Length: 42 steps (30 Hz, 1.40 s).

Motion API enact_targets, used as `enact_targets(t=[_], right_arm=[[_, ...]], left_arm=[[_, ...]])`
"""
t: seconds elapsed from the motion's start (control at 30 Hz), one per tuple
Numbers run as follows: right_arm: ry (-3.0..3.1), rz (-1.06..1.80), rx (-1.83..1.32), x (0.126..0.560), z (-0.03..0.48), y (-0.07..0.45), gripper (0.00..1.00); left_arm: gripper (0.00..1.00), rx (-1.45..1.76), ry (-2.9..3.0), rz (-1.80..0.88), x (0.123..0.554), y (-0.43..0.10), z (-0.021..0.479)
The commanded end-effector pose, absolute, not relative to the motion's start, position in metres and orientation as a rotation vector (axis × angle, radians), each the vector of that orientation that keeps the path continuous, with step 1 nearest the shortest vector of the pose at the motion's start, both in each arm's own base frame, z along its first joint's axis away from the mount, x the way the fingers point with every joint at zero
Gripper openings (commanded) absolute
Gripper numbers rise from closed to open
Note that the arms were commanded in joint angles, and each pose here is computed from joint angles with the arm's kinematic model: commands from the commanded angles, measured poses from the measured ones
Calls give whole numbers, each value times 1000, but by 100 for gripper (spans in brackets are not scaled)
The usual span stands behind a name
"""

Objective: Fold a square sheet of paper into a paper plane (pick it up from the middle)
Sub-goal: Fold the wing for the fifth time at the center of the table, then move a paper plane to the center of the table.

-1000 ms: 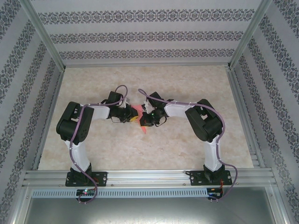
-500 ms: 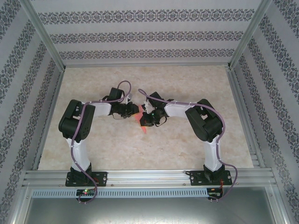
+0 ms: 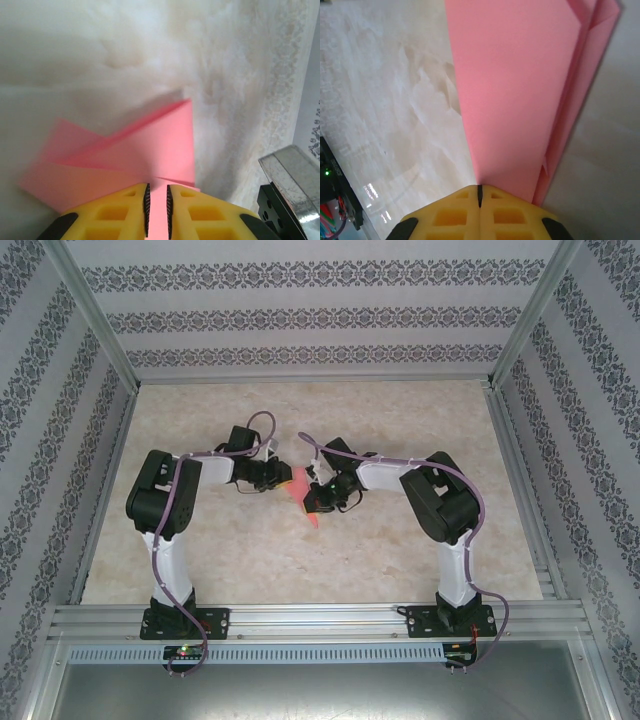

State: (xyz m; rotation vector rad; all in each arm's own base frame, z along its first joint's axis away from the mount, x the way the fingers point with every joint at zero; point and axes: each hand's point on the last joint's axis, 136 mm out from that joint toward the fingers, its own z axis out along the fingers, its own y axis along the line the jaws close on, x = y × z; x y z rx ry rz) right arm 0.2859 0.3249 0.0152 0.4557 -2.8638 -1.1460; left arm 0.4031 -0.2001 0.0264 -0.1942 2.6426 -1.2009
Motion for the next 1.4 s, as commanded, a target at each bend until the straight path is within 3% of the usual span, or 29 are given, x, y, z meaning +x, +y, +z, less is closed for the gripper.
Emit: enact_targets(t=[0.0, 0.3, 0.5, 0.67, 0.73, 1.03, 1.17, 1.37], right_arm=[[-2790, -887, 365, 245, -21, 288, 2], [-2816, -959, 370, 256, -9, 305, 4], [-2931, -1149, 384, 288, 34, 332, 12], [-3033, -1327, 352, 308, 90, 339, 37], [-3060, -1362, 347, 309, 103, 334, 40], [-3372, -1163, 117, 324, 99, 267, 69], [-3459, -1055, 32, 328, 95, 247, 76], [-3456, -1034, -4, 328, 90, 244, 77]], left_arm=[[21, -333, 2673, -1017, 421, -148, 3], [22, -368, 2635, -935, 442, -122, 28], [30, -447, 2601, -907, 426, -123, 59], [44, -510, 2634, -843, 397, -130, 70], [49, -533, 2645, -823, 386, -132, 73], [72, -584, 2667, -765, 341, -172, 84], [73, -553, 2679, -815, 330, -201, 80], [67, -518, 2728, -838, 334, -221, 68]])
